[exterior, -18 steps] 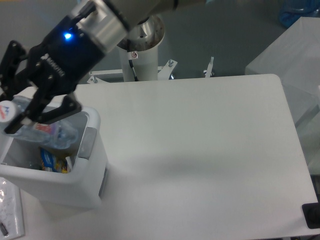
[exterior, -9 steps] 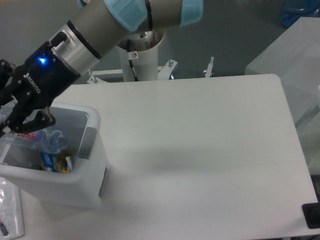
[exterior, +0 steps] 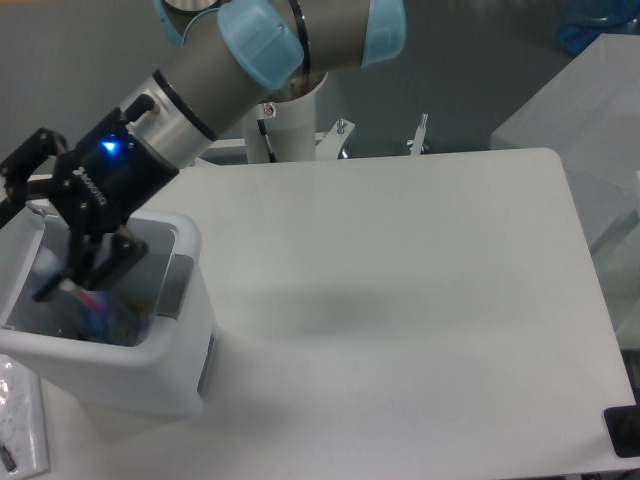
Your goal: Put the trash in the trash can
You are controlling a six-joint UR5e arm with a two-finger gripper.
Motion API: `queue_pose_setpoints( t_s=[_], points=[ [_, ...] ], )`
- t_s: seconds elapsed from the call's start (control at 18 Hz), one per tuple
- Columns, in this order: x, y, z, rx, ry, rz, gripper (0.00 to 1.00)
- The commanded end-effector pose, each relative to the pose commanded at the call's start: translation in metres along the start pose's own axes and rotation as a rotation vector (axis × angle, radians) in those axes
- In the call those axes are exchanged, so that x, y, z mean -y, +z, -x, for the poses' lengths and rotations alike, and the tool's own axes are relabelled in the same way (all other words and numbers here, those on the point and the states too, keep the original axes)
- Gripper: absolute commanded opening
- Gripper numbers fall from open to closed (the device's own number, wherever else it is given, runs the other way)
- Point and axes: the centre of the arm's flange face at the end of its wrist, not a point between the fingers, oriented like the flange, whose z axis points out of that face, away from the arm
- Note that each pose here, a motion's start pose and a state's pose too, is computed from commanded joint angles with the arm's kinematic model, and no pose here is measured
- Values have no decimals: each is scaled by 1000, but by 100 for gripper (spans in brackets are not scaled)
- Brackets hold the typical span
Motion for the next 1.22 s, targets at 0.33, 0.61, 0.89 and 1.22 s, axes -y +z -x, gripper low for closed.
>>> queue_pose_setpoints(
  t_s=[0.33, 0.61, 0.89, 1.22],
  points=[
    [-72, -92, 96, 178, -140, -12, 100],
    [-151, -120, 187, 352, -133, 170, 100],
    [-206, -147, 220, 544, 19, 593, 100],
    [-213, -149, 219, 551, 44, 877, 100]
  ],
)
